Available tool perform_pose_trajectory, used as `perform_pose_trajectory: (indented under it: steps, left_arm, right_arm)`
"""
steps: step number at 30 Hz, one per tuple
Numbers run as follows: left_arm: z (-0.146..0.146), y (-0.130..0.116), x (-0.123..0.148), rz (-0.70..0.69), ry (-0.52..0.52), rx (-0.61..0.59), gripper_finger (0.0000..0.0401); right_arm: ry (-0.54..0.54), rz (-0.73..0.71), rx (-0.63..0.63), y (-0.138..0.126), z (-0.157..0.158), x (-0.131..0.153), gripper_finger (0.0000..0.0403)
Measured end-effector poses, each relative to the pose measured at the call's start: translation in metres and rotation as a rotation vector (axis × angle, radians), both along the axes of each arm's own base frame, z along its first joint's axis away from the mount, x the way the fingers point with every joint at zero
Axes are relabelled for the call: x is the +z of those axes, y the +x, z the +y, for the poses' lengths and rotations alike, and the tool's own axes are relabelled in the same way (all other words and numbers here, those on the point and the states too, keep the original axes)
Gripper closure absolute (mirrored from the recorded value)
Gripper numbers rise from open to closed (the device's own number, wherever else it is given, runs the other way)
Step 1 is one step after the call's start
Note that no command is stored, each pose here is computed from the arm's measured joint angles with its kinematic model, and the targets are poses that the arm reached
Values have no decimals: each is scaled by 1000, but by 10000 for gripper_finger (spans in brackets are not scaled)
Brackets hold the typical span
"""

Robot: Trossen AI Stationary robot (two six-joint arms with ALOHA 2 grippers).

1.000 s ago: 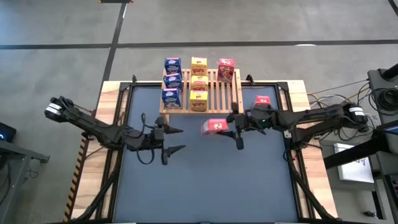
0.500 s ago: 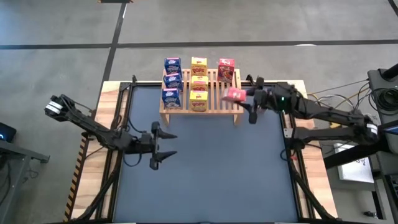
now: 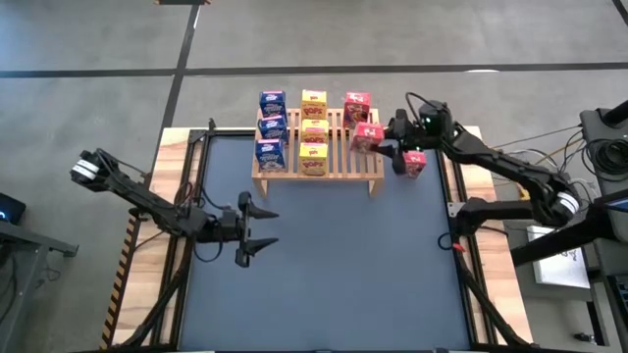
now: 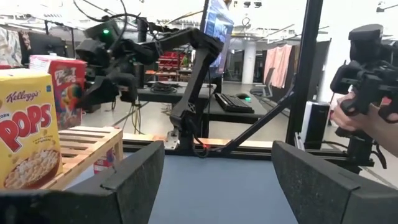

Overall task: Stack cereal on shelf
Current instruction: Put the bottom red cereal box on the shelf aligned with the other red cereal box

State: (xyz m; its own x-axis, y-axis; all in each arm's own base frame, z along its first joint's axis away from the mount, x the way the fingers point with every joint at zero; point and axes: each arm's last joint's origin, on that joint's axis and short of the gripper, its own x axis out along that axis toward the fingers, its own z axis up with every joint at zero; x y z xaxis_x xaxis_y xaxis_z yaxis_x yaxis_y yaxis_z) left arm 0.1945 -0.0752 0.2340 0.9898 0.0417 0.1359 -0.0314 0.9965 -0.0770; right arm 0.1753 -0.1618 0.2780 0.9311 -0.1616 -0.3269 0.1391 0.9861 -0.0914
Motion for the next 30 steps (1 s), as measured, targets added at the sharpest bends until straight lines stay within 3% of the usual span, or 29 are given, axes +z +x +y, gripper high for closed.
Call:
perform_pose_trajectory:
  steps: [8,16,30]
  left_arm:
    - [-1,3,-5,25,2,-2,120]
    - [-2,5,-7,24,-22,-6,120]
    - [-2,5,-7,26,-25,-6,120]
  right_arm:
    - [-33,30,47,21,-23,1,235]
    - [19,161,97,34,-38,9,236]
    - [44,201,98,34,-39,14,223]
